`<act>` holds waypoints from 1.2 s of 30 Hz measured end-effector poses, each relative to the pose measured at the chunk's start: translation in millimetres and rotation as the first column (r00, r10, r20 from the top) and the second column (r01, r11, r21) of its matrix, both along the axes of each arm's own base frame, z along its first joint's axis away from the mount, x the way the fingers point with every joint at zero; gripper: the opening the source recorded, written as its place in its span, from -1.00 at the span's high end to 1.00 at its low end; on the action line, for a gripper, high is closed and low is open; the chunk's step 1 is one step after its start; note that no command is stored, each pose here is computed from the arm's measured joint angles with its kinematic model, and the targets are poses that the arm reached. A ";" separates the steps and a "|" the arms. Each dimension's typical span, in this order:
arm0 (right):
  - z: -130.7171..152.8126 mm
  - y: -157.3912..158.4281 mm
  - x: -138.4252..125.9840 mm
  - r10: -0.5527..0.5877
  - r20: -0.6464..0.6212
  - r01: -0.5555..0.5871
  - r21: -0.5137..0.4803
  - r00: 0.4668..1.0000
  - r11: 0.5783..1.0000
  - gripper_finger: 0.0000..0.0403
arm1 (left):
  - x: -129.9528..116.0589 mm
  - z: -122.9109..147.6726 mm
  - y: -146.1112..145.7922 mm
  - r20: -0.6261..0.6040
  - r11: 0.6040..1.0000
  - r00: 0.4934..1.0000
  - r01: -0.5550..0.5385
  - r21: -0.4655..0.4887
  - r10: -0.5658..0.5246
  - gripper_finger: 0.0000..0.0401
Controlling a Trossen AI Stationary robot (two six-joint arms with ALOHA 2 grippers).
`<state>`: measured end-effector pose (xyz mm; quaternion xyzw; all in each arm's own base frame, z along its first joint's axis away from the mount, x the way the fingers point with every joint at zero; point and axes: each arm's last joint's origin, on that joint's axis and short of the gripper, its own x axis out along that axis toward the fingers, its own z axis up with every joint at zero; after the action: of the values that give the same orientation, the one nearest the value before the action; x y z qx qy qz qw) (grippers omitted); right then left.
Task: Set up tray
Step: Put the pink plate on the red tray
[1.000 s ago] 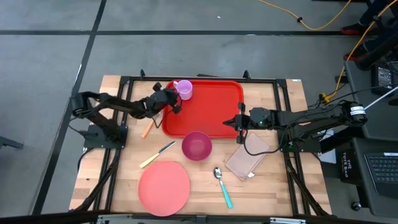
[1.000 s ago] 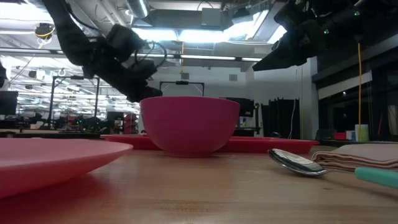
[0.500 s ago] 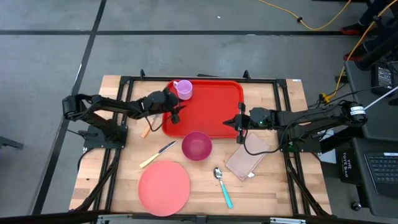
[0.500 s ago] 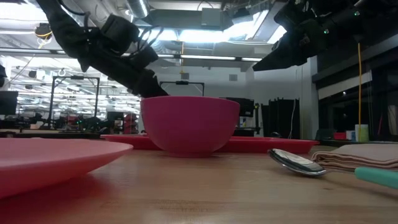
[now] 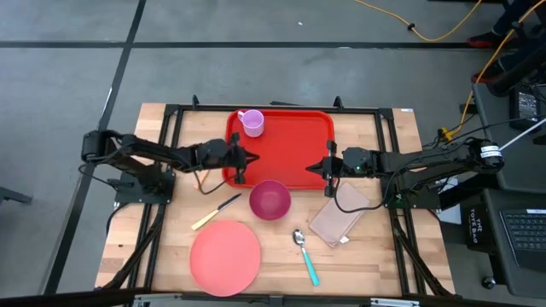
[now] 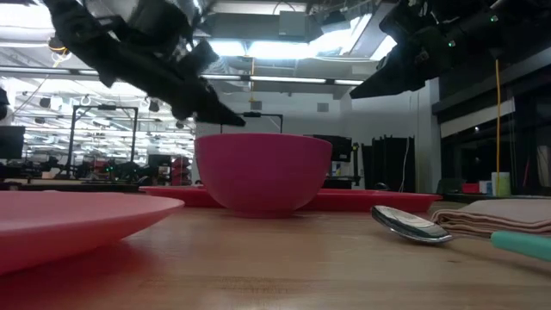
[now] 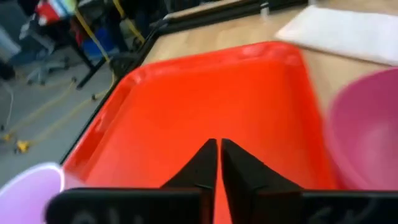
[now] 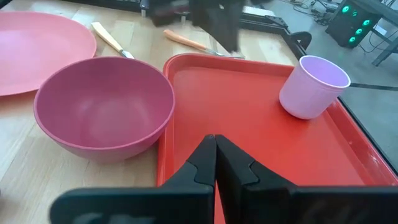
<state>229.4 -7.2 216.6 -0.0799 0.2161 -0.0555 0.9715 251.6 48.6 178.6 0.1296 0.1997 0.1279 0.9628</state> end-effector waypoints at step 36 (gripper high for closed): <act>-0.9 -0.1 -0.5 0.032 -0.023 -0.034 -0.074 0.999 0.997 0.96 | -55.0 73.4 -155.5 -0.404 0.686 0.911 -0.242 -0.686 -0.083 0.99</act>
<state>228.9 -7.3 215.8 -0.1202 0.2233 -0.0466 0.9662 196.6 -106.9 252.0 -0.2455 0.4334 0.0519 0.8656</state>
